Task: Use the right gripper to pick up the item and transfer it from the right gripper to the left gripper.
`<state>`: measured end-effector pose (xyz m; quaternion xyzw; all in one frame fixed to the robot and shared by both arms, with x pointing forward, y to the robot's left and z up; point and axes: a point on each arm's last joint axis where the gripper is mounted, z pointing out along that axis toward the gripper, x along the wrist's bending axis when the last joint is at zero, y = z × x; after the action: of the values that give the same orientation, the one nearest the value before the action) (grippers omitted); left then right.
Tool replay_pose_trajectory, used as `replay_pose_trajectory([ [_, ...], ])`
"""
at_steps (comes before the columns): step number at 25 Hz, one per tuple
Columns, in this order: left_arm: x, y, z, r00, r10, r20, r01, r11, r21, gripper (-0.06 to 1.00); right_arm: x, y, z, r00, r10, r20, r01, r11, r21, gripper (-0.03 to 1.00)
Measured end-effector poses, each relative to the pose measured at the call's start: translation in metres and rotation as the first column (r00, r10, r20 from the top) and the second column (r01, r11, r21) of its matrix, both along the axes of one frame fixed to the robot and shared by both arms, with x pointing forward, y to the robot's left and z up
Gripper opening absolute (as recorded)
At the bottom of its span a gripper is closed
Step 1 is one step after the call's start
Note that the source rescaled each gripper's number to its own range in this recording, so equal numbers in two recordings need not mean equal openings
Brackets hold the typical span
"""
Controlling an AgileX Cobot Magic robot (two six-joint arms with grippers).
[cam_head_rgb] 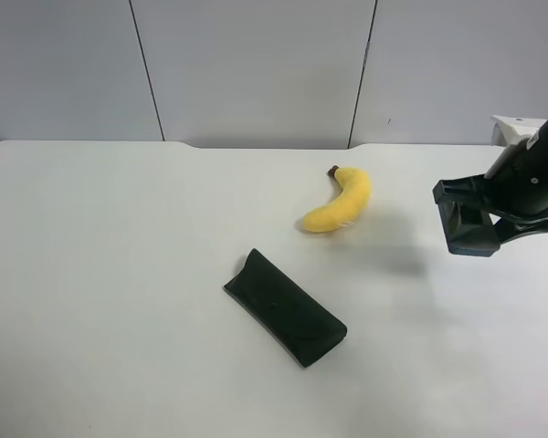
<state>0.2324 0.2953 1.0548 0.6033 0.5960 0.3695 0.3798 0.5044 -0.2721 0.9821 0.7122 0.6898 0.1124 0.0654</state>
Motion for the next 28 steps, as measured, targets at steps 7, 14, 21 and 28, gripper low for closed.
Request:
replay_pose_trajectory([
  [7, 0.0, 0.0, 0.0, 1.0, 0.0, 0.0, 0.0, 1.0, 0.0, 1.0, -0.011, 0.038, 0.007, 0.979, 0.203, 0.006, -0.203, 0.979, -0.013, 0.0],
  [14, 0.002, -0.001, 0.0, 1.0, -0.009, -0.009, 0.009, 1.0, -0.013, 1.0, -0.029, 0.084, 0.009, 0.897, 0.441, 0.016, -0.441, 0.897, -0.03, 0.0],
  [21, 0.023, -0.008, 0.007, 0.987, -0.071, -0.143, 0.055, 0.992, -0.114, 1.0, -0.055, 0.129, 0.009, 0.733, 0.68, 0.03, -0.678, 0.733, -0.058, 0.0],
  [28, 0.05, -0.014, 0.029, 0.949, -0.16, -0.271, 0.114, 0.978, -0.176, 1.0, -0.079, 0.163, 0.011, 0.55, 0.831, 0.081, -0.826, 0.556, -0.094, 0.0],
])
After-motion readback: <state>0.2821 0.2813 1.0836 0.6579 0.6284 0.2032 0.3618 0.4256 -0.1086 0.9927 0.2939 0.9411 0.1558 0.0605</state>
